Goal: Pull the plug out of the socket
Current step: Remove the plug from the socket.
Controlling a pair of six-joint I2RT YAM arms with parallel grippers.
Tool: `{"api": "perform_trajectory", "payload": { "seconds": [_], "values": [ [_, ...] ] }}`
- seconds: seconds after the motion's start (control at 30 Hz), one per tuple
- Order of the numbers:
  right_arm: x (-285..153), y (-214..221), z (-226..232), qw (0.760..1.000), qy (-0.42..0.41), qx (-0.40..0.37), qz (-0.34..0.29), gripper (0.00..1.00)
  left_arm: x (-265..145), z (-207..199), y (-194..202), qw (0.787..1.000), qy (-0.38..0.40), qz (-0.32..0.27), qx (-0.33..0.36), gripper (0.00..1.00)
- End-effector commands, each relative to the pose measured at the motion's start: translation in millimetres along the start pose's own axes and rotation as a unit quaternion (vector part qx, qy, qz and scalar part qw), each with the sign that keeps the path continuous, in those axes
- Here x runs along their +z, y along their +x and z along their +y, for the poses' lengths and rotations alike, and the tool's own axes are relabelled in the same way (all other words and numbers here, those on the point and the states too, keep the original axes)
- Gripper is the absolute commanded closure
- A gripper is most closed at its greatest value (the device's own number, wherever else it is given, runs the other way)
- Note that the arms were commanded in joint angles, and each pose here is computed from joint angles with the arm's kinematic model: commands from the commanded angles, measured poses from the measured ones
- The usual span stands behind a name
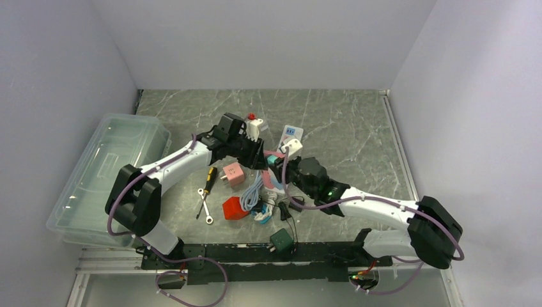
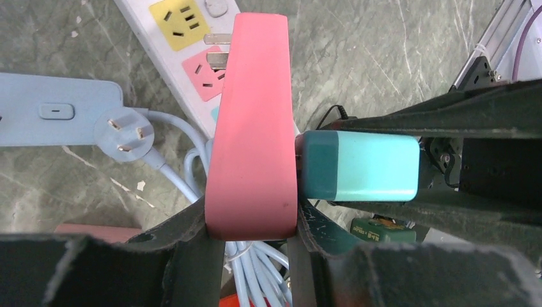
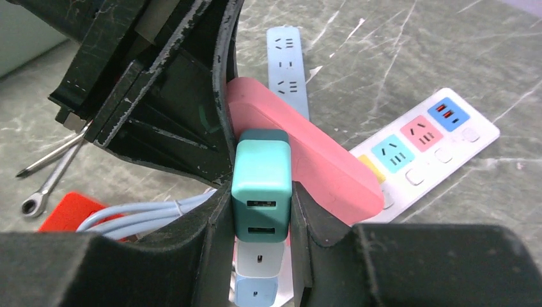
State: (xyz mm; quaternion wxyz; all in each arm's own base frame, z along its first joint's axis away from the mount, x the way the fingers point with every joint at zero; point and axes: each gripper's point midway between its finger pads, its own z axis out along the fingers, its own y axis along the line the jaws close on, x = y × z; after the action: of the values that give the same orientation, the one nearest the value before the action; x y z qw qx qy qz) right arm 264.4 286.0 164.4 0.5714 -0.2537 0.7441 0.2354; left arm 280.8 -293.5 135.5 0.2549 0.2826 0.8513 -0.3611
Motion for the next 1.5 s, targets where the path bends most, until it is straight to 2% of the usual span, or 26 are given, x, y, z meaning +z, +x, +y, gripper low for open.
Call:
{"api": "perform_trajectory", "payload": {
  "seconds": [0.0, 0.2, 0.47, 0.67, 0.83, 0.97, 1.07, 1.23, 1.47],
  "values": [
    [7.5, -15.2, 2.1, 0.997, 0.05, -0.055, -0.01, 1.0, -8.0, 15.3, -11.1, 0.999, -0.035, -0.014, 0.001, 1.0],
    [3.9, -18.4, -2.1, 0.998, 0.043, -0.035, -0.024, 1.0, -10.0, 14.3, -12.5, 0.999, -0.036, -0.016, 0.002, 1.0],
    [-12.3, -30.0, -46.1, 0.996, 0.039, 0.054, -0.056, 1.0, -7.5, 16.2, -10.6, 0.999, -0.036, -0.012, 0.0, 1.0],
    [-7.2, -28.2, -38.2, 0.998, 0.025, 0.044, -0.046, 1.0, -6.8, 17.0, -9.7, 0.999, -0.038, -0.01, -0.004, 1.0],
    [-4.8, -27.1, -22.1, 0.998, 0.043, -0.002, -0.042, 1.0, -7.3, 19.4, -10.2, 0.999, -0.046, -0.01, -0.005, 1.0],
    [-8.6, -29.4, -28.4, 0.997, 0.063, 0.012, -0.046, 1.0, -12.0, 16.2, -16.0, 0.999, -0.042, -0.027, -0.001, 1.0],
    [-18.8, -33.9, -45.4, 0.994, 0.092, 0.042, -0.048, 1.0, -23.6, 6.9, -27.8, 0.998, -0.007, -0.054, -0.01, 1.0],
    [-46.9, -5.6, -69.7, 0.984, 0.134, 0.117, -0.002, 1.0, -58.8, -3.9, -56.2, 0.99, 0.062, -0.123, -0.041, 1.0],
    [-78.5, 55.3, -67.3, 0.961, 0.153, 0.215, 0.086, 1.0, -95.2, -12.1, -70.2, 0.984, 0.049, -0.171, -0.009, 1.0]
  ]
}}
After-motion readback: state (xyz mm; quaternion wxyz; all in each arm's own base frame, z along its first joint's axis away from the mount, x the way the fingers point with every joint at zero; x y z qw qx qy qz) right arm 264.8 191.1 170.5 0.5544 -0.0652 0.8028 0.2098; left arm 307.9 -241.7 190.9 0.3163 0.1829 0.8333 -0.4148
